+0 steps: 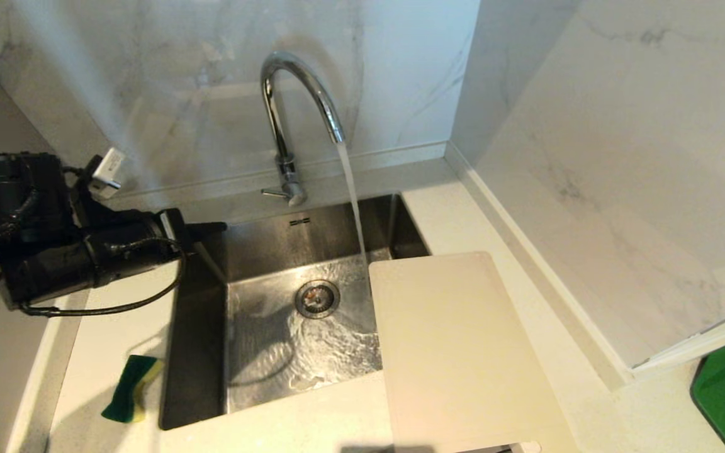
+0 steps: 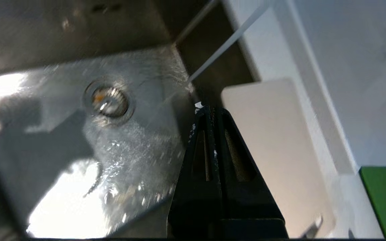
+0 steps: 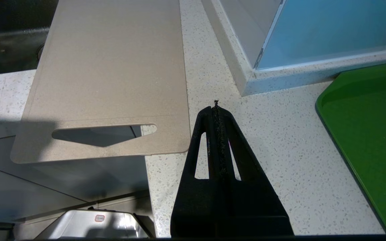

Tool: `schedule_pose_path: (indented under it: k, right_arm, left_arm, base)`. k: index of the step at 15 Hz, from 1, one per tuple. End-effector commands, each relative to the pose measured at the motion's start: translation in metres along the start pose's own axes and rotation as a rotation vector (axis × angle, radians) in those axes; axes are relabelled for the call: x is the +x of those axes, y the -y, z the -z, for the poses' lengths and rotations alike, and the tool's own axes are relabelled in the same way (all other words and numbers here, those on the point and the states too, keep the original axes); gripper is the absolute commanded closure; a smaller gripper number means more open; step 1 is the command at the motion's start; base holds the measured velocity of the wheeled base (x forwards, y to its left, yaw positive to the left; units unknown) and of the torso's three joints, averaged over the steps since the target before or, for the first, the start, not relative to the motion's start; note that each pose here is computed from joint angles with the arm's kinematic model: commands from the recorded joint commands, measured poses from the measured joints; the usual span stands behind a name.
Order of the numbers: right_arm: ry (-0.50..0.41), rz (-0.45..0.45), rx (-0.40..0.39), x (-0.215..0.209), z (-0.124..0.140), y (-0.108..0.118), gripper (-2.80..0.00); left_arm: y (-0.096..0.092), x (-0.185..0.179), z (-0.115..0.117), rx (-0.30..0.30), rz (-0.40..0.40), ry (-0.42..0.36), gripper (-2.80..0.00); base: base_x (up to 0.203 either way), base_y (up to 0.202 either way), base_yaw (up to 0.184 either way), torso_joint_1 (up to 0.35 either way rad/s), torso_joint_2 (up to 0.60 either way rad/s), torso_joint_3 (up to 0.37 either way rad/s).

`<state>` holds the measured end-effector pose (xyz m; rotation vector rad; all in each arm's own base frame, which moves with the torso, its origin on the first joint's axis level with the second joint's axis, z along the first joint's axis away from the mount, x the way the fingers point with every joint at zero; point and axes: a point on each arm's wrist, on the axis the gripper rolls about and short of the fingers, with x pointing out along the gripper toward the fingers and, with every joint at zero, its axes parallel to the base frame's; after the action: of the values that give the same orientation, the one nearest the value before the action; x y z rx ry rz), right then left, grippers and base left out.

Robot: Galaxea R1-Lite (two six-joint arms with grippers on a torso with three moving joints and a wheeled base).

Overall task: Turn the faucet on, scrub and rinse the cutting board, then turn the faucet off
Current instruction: Turn off the tap

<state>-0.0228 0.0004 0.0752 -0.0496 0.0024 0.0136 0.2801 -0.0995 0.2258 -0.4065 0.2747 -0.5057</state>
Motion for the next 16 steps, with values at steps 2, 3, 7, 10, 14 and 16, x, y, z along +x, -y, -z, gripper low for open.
schedule_pose_path:
  k: [2,3,7,10,14,16]
  right_arm:
    - [-0.002,0.0,-0.001,0.0,0.0,0.0,0.0]
    - [-0.002,0.0,-0.001,0.0,0.0,0.0,0.0]
    - [0.0,0.0,-0.001,0.0,0.0,0.0,0.0]
    - [0.0,0.0,-0.001,0.0,0.0,0.0,0.0]
    - [0.0,-0.002,-0.001,0.0,0.0,0.0,0.0]
    - [0.0,0.0,-0.001,0.0,0.0,0.0,0.0]
  left_arm:
    - [-0.012,0.061,0.025,0.025,0.047,0.105,0.0]
    - [-0.012,0.077,0.031,0.034,0.039,0.157,0.0]
    - [-0.01,0.114,0.042,0.057,0.014,0.283,0.0]
    - [-0.017,0.142,0.043,0.07,-0.031,0.336,0.0]
    - [-0.026,0.164,0.052,0.124,-0.051,0.379,0.0]
    - [-0.031,0.174,0.043,0.129,-0.055,0.426,0.0]
  base:
    - [0.0,0.0,0.0,0.0,0.0,0.0]
    - [0.0,0.0,0.0,0.0,0.0,0.0]
    - [0.0,0.0,0.0,0.0,0.0,0.0]
    - [0.0,0.0,0.0,0.0,0.0,0.0]
    - [0.0,0.0,0.0,0.0,0.0,0.0]
    - [0.0,0.0,0.0,0.0,0.0,0.0]
